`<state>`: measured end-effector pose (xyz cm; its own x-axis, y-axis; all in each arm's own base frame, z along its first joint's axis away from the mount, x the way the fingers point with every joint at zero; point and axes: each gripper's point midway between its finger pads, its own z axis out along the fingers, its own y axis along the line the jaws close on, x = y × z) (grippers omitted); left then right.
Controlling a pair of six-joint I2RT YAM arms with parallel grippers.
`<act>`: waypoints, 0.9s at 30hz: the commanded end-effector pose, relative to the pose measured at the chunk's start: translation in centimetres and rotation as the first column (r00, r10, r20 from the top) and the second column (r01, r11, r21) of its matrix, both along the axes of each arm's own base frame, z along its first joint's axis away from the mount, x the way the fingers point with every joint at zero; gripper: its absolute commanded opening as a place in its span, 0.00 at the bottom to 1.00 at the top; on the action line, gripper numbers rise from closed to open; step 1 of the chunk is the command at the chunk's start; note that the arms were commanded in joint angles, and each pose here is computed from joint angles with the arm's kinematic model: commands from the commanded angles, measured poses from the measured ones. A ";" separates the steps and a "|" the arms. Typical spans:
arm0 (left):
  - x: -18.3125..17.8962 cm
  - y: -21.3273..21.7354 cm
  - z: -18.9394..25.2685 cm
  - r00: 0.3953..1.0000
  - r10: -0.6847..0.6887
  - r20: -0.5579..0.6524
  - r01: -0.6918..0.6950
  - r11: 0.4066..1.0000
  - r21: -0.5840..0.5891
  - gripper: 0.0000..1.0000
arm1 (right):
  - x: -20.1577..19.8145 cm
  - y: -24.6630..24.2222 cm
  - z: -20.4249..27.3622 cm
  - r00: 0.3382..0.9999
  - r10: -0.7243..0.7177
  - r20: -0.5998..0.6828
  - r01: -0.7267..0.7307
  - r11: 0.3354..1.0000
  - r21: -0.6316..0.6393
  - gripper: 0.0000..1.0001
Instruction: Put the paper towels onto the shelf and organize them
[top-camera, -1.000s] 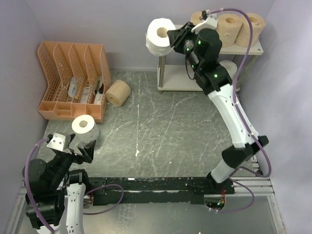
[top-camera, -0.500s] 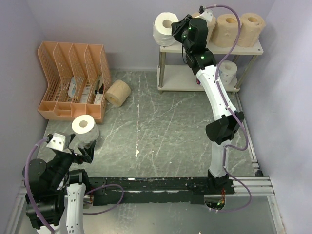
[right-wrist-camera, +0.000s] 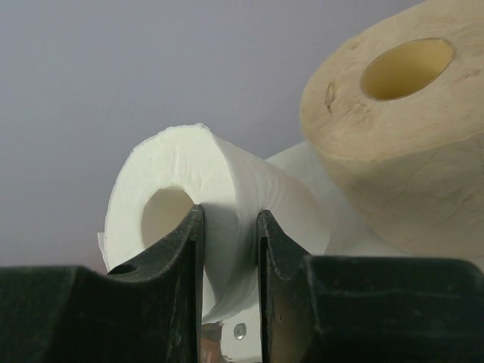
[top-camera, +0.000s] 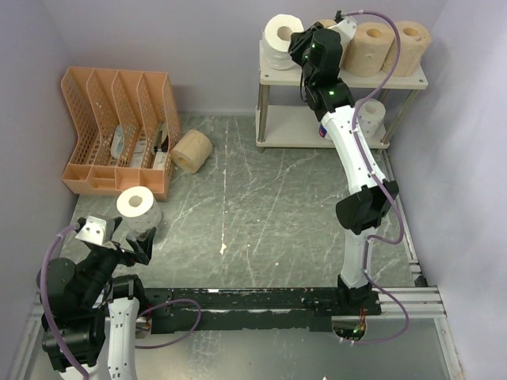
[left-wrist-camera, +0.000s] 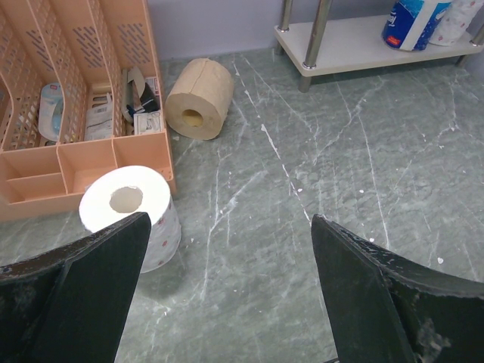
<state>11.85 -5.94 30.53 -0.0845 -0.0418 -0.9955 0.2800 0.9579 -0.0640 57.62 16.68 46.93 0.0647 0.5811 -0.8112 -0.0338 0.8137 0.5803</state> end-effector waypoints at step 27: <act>0.1 2.1 0.9 0.988 0.153 0.034 -0.152 0.988 -0.037 0.99 | -25.6 16.2 -12.4 0.807 0.590 -0.040 -0.591 0.804 -0.071 1.00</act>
<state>12.27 -4.81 30.47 -0.0889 -0.0636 -0.9940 0.2014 0.9762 -0.0805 33.34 27.85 44.88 -0.0357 0.4685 -0.8827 -0.4700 0.7717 0.4285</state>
